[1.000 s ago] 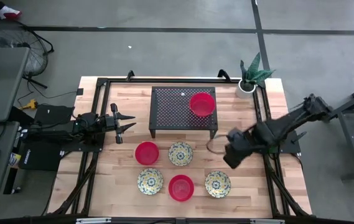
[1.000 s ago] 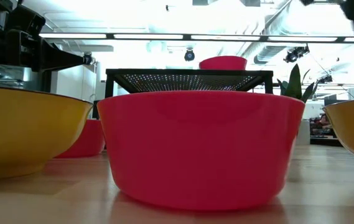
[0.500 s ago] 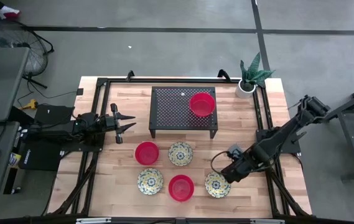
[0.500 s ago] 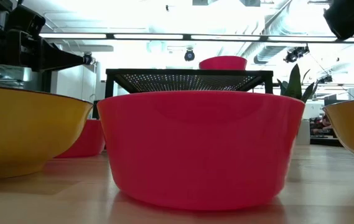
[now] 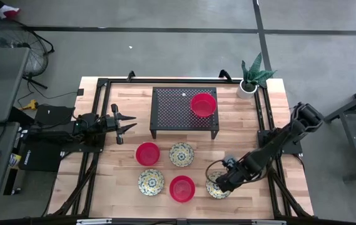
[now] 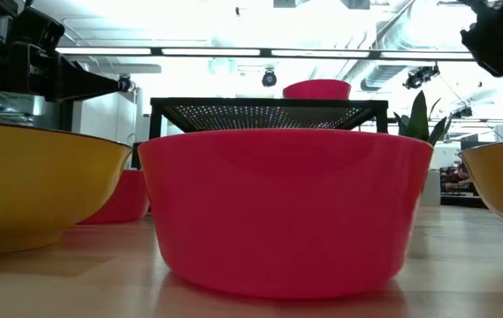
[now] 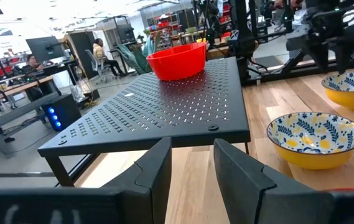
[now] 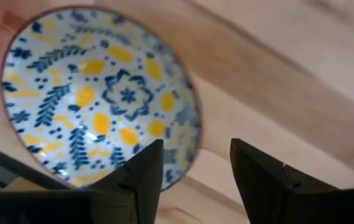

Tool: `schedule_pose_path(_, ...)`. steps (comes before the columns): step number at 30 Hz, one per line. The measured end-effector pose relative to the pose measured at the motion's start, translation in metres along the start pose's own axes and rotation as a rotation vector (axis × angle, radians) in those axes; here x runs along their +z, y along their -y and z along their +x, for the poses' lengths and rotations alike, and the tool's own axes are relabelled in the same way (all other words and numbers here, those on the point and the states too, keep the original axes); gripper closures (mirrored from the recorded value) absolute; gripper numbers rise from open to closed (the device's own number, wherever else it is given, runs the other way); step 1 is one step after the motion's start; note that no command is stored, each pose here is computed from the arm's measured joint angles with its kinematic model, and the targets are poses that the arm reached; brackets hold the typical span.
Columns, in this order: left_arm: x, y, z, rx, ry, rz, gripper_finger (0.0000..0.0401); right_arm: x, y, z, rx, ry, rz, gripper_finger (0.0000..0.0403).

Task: Pick & Place Mini bowls
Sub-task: Put the bottom right yellow patterned bowl on the shelf

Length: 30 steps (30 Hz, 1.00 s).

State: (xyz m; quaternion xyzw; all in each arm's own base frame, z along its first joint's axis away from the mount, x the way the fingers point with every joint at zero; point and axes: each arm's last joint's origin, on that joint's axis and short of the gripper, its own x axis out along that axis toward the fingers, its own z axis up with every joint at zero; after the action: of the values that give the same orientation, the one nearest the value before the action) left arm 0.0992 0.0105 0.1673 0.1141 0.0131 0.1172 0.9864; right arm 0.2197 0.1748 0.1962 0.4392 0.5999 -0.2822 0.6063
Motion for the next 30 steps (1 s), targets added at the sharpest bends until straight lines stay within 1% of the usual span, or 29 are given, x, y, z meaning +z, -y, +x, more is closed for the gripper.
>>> schedule_pose_path(3, 0.000, 0.000, 0.000, 0.000, 0.001, 0.000, 0.0284, -0.001, -0.004, 0.006, 0.009, -0.013, 0.008, 0.0232)
schedule_pose_path(8, 0.000, 0.000, 0.000, 0.000, 0.000, 0.000, 0.0284, -0.001, -0.006, 0.016, -0.022, -0.043, 0.033, 0.0235)
schedule_pose_path(14, 0.000, 0.000, 0.000, 0.000, 0.001, 0.000, 0.0284, -0.001, -0.005, 0.019, -0.035, -0.051, 0.037, 0.0241)
schedule_pose_path(25, 0.000, 0.000, 0.000, 0.000, 0.001, 0.000, 0.0284, 0.001, -0.001, 0.026, -0.035, -0.062, 0.066, 0.0281)
schedule_pose_path(30, 0.000, 0.000, 0.000, 0.000, 0.000, 0.000, 0.0284, 0.001, -0.001, 0.026, -0.035, -0.063, 0.066, 0.0308)
